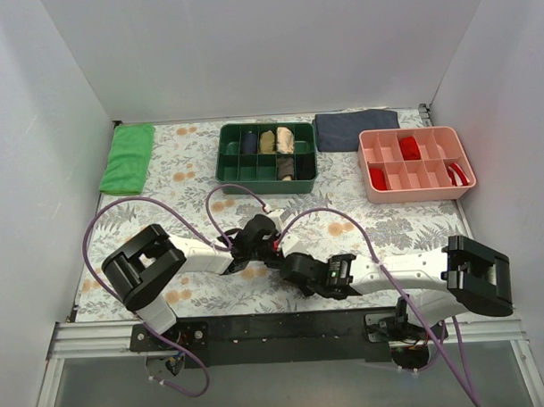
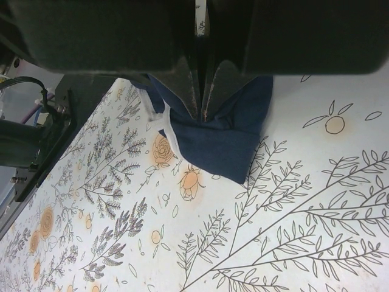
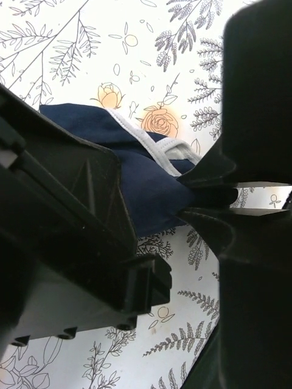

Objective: Roll the underwear
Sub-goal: Roll the underwear to the center of the board, then pick up the underwear from the center of the board, then place the underwear in the storage box.

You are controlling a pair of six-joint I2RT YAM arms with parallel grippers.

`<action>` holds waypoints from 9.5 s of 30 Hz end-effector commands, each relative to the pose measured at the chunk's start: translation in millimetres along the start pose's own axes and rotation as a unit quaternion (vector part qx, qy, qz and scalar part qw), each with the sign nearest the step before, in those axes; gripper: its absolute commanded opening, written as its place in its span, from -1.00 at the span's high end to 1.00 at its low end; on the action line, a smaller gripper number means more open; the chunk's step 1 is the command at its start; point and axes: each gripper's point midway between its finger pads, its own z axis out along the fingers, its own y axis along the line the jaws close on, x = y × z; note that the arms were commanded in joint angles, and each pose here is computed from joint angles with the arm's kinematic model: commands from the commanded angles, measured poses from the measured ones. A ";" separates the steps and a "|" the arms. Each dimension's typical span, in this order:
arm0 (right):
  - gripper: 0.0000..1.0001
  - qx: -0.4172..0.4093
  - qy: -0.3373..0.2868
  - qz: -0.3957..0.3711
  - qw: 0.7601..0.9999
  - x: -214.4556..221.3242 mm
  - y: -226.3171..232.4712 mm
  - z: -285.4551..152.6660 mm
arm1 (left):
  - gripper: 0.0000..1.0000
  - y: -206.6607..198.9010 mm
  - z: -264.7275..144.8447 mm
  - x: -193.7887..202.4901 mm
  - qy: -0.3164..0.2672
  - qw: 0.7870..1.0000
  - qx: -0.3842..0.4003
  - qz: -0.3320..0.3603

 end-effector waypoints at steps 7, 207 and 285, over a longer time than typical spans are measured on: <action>0.81 -0.026 -0.037 0.107 0.993 4.3 9.7 -0.6 | 1.00 10.2 -9.9 -13.0 -0.029 0.998 -0.057 -0.014; 0.17 -0.022 0.017 0.016 0.999 15.6 -30.8 5.9 | 1.00 -1.4 18.9 9.8 0.019 0.998 -0.015 0.058; 0.97 0.050 -0.103 0.216 0.970 -259.4 -111.2 14.7 | -0.56 130.9 -180.3 -96.9 -0.223 0.899 -0.314 -0.209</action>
